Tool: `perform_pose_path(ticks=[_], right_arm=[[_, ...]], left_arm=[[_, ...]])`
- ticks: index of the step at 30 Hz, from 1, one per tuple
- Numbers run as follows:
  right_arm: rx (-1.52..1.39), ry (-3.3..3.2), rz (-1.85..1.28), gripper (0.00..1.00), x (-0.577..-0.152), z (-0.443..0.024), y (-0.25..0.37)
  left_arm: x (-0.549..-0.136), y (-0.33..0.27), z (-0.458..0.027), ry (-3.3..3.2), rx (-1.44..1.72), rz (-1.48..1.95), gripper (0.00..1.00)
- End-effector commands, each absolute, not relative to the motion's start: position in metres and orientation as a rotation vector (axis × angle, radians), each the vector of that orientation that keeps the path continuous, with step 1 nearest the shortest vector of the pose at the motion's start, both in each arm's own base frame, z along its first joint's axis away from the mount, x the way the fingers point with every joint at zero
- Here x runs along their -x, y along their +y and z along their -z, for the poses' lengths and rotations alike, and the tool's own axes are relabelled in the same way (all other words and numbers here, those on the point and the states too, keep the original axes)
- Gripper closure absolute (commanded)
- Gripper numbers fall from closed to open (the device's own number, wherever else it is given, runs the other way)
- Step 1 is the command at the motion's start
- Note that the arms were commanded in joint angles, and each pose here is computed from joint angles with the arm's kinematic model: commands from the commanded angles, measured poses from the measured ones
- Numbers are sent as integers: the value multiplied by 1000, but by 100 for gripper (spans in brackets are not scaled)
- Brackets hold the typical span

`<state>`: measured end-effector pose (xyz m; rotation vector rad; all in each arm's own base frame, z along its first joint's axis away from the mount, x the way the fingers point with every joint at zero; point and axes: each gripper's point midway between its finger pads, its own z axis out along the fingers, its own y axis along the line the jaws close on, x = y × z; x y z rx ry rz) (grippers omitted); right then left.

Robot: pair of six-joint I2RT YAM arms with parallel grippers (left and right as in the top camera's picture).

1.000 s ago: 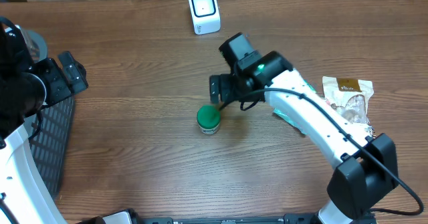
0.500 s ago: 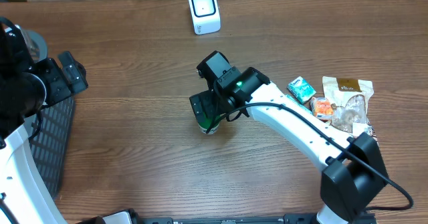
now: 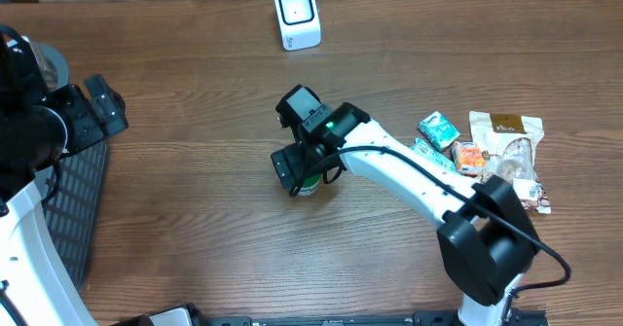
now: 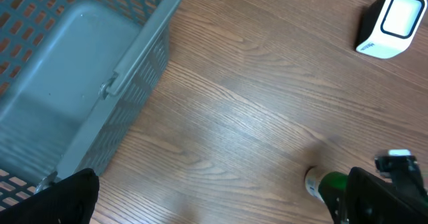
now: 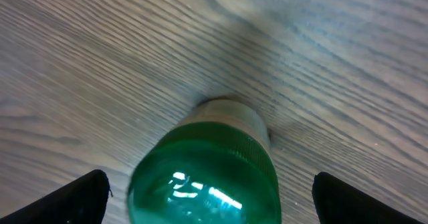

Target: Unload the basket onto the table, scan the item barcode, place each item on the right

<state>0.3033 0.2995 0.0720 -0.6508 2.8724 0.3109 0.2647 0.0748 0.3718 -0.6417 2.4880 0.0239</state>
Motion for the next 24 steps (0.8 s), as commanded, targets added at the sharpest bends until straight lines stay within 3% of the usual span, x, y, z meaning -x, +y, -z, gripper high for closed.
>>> perform_pose_path(ticks=[1, 24], right_arm=[[663, 2882, -304, 2, -301, -67, 299], [670, 2891, -327, 3, -298, -67, 301]], left_arm=[[-266, 75, -373, 2490, 620, -27, 0], [-266, 75, -373, 2490, 621, -27, 0]])
